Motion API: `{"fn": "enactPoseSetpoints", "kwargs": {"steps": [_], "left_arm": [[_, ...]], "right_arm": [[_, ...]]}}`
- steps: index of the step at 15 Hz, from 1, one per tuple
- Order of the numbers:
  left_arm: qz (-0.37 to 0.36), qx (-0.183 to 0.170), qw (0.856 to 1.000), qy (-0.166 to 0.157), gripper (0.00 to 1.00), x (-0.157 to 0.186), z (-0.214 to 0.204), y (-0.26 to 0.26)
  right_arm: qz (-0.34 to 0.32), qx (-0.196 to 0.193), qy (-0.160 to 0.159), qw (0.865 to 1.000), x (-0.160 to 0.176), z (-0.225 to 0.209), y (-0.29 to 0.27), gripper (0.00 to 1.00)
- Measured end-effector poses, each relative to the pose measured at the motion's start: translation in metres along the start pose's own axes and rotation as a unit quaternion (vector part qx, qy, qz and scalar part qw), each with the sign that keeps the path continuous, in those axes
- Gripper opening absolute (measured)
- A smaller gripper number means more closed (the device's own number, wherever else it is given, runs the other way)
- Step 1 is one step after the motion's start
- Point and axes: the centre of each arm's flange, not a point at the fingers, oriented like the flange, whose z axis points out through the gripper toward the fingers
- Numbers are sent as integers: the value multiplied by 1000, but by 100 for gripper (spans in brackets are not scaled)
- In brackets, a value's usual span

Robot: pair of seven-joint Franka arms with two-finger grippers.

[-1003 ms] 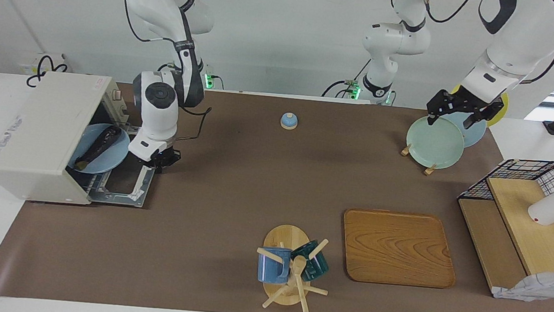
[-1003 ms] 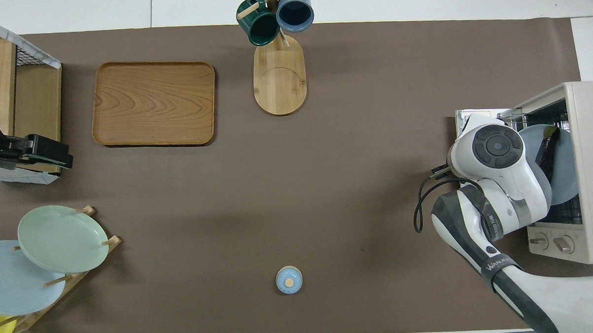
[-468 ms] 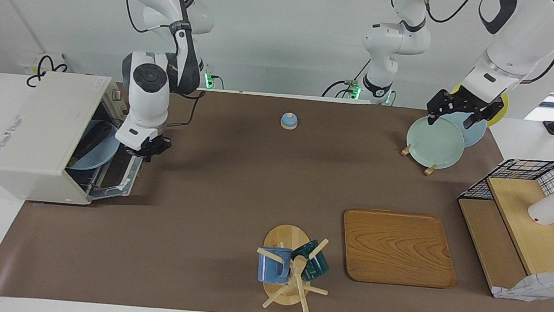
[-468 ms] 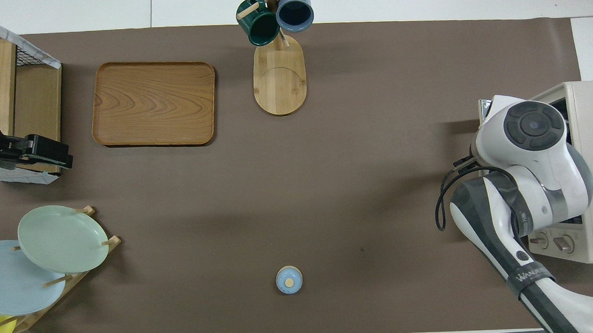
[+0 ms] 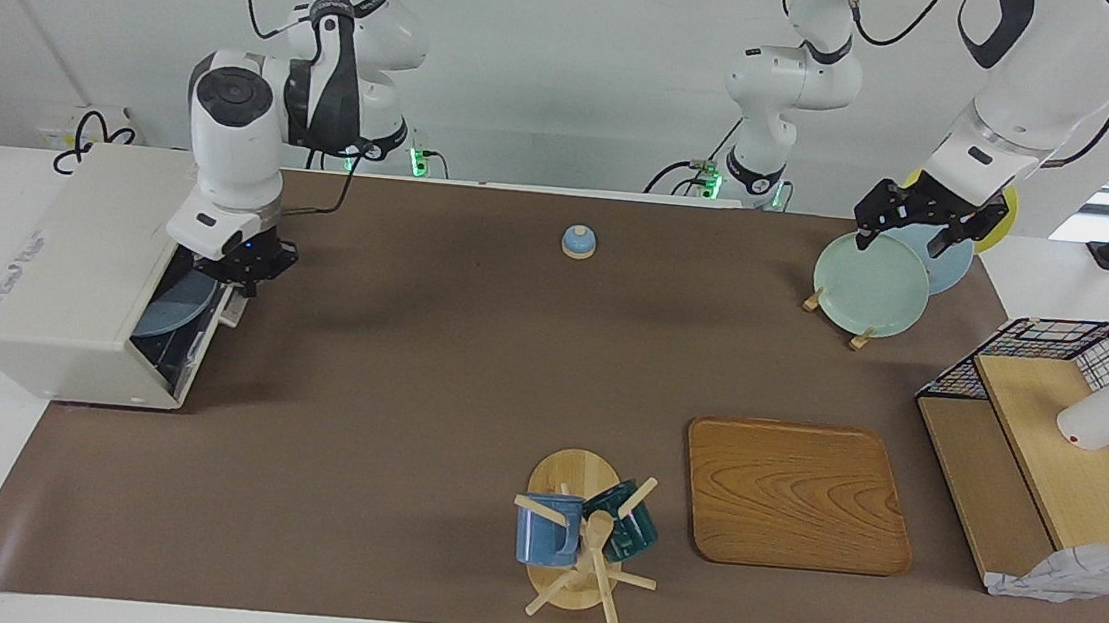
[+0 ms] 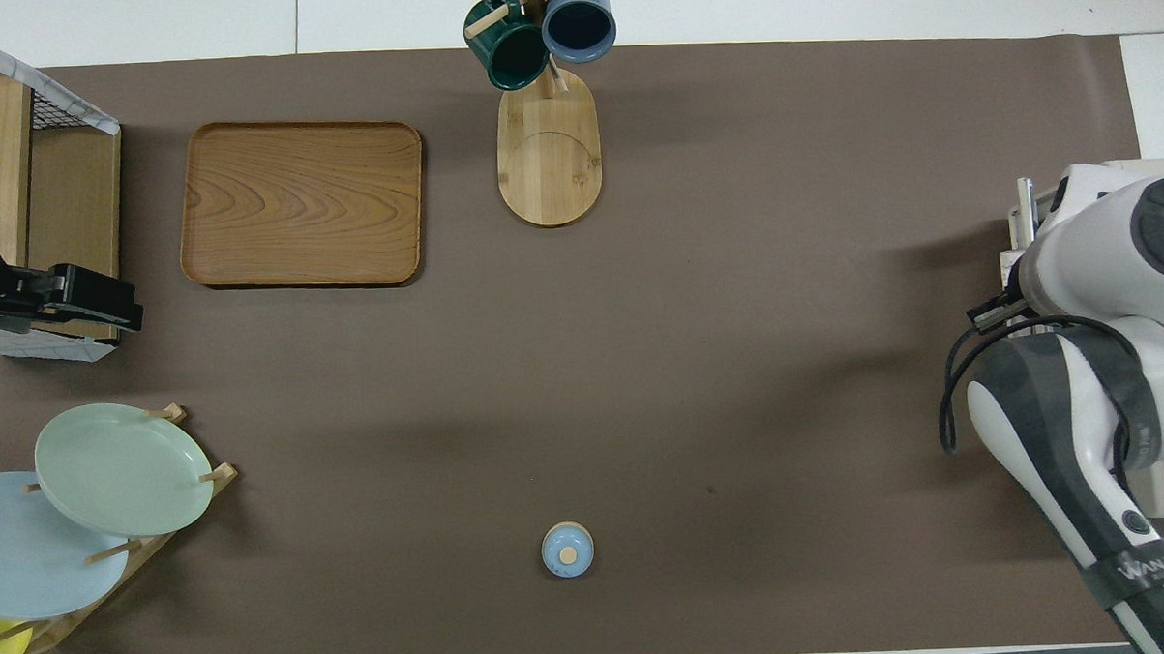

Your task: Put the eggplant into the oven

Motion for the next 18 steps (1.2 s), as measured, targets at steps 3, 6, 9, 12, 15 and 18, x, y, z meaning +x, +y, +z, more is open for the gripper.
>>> {"fn": "enactPoseSetpoints", "kwargs": {"steps": [3, 6, 9, 12, 15, 18], "left_arm": [[0, 0, 1000, 0, 100, 0, 0, 0], [0, 0, 1000, 0, 100, 0, 0, 0], [0, 0, 1000, 0, 100, 0, 0, 0], [0, 0, 1000, 0, 100, 0, 0, 0], [0, 0, 1000, 0, 100, 0, 0, 0], [0, 0, 1000, 0, 100, 0, 0, 0]], "right_arm": [[14, -1, -1, 1000, -22, -3, 43, 2], [32, 30, -3, 999, -22, -5, 52, 2], [57, 75, -27, 995, -20, -18, 64, 4], [66, 90, -25, 993, -15, -78, 76, 6], [65, 88, -17, 994, -9, -140, 63, 7], [94, 93, -32, 991, -4, -171, 38, 9]]}}
